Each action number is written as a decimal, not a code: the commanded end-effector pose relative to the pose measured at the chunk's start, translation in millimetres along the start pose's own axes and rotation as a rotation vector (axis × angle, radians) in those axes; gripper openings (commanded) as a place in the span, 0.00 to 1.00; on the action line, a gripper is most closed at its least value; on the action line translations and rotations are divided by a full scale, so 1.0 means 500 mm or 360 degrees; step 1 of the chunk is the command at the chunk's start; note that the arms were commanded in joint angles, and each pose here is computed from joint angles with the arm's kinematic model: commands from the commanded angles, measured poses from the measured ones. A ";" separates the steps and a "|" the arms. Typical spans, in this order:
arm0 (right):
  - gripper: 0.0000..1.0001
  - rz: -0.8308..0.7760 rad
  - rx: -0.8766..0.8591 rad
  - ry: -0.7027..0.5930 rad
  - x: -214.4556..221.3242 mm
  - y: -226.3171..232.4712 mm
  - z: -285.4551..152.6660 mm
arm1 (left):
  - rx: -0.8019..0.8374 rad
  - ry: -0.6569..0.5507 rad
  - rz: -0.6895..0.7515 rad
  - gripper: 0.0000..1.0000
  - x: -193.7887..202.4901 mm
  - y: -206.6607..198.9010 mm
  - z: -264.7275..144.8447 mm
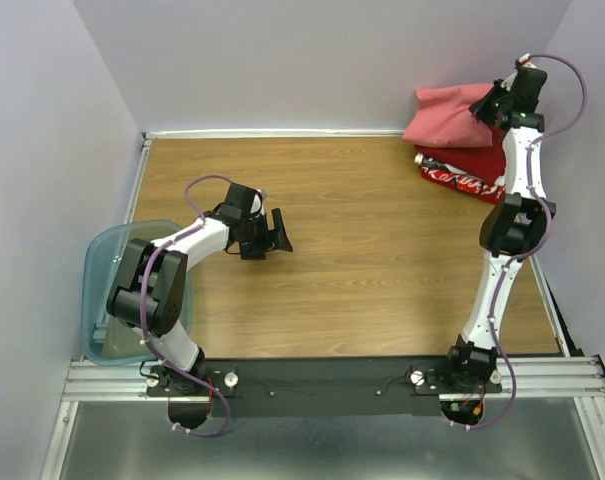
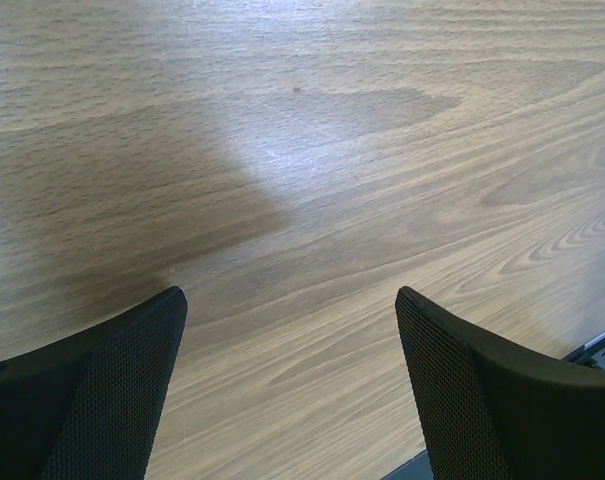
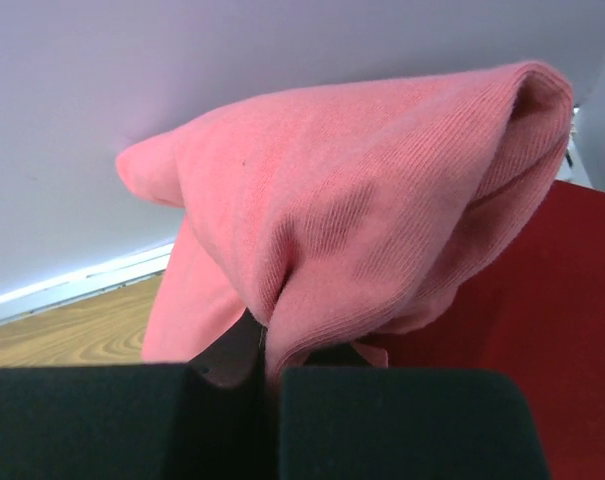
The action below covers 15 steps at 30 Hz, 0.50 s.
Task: Fold and stack the t-shirts
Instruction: Neatly place the folded tshirt to the corner
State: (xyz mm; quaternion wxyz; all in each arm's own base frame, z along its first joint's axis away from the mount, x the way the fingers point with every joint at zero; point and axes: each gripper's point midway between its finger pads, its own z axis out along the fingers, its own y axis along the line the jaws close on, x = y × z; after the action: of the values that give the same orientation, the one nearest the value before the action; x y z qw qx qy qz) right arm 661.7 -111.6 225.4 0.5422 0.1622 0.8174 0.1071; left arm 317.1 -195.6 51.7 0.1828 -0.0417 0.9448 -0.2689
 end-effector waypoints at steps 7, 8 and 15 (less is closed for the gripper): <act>0.01 -0.0033 0.0035 -0.0210 -0.123 -0.027 -0.093 | -0.0028 0.0017 0.0011 0.93 0.001 -0.002 0.006; 0.01 -0.0030 0.0052 -0.0211 -0.124 -0.037 -0.097 | -0.0030 0.0017 0.0013 0.93 0.002 -0.002 0.006; 0.01 -0.0018 0.0113 -0.0154 -0.098 -0.072 -0.102 | -0.0030 0.0032 0.0022 0.93 0.006 0.000 0.012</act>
State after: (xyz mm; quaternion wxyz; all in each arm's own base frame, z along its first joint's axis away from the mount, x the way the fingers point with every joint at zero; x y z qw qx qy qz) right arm 634.9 -150.0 246.0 0.5480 0.1854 0.8110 0.0868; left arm 313.5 -197.4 48.3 0.1751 -0.0394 0.9469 -0.2666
